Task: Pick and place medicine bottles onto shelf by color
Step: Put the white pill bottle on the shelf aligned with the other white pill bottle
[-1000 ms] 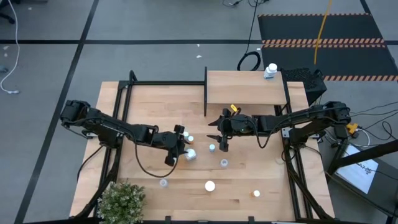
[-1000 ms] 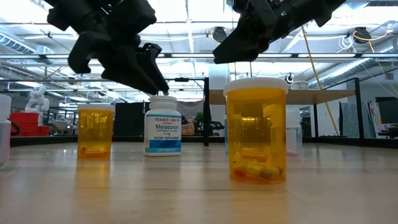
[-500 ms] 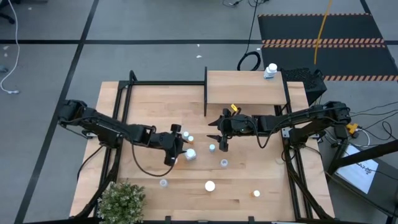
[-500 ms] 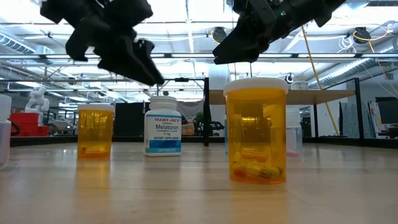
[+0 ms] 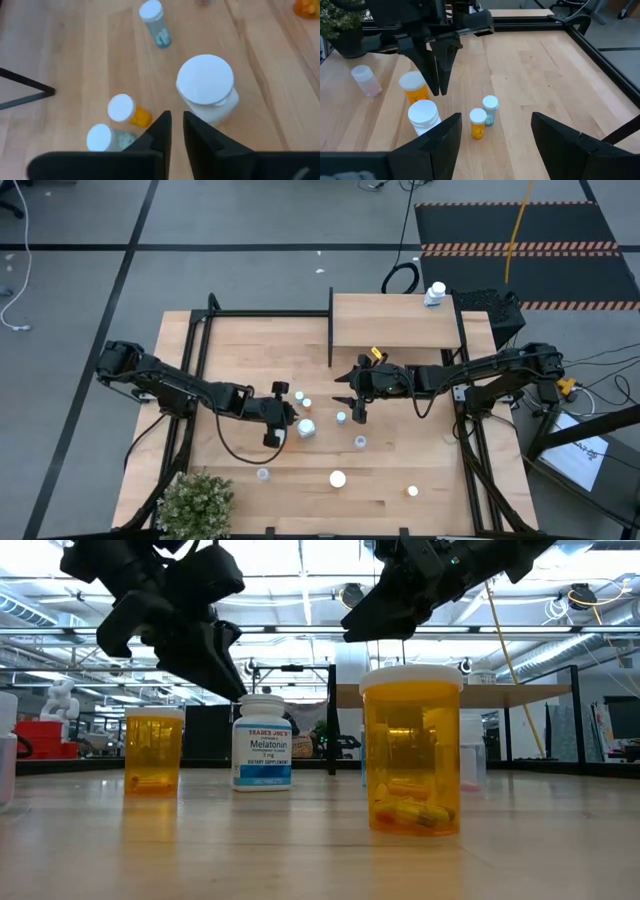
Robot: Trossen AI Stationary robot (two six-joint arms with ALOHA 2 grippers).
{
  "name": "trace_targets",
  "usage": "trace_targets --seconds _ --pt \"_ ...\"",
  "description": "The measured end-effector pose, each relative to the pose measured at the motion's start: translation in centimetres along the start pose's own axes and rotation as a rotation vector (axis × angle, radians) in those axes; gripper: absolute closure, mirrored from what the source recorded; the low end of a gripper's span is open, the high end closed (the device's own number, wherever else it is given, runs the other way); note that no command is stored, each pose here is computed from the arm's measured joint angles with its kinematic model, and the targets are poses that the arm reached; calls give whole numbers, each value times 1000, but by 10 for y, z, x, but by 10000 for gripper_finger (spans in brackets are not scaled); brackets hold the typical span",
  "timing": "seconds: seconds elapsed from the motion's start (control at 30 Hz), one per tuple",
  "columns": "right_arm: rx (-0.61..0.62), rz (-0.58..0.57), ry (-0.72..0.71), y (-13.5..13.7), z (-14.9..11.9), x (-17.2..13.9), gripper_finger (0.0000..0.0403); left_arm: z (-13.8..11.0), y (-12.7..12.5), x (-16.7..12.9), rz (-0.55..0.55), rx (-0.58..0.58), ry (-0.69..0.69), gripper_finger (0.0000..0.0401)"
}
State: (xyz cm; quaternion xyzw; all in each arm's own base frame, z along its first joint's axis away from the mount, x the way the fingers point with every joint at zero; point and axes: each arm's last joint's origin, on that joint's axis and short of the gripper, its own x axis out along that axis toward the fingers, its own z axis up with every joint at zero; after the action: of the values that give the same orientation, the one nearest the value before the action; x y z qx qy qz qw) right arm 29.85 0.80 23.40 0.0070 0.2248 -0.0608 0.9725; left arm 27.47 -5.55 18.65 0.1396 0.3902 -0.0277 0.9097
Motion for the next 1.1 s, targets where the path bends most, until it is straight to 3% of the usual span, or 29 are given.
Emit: trace_targets --seconds 0.37,0.87,1.1 --pt "-2 0 1 0 0 0 167 0 3 11 11 -23 -4 375" --pt "8 1 0 0 0 0 167 6 -8 12 -173 -58 -78 375" --pt "165 2 10 3 11 -2 167 8 -13 10 -187 -60 -92 375"
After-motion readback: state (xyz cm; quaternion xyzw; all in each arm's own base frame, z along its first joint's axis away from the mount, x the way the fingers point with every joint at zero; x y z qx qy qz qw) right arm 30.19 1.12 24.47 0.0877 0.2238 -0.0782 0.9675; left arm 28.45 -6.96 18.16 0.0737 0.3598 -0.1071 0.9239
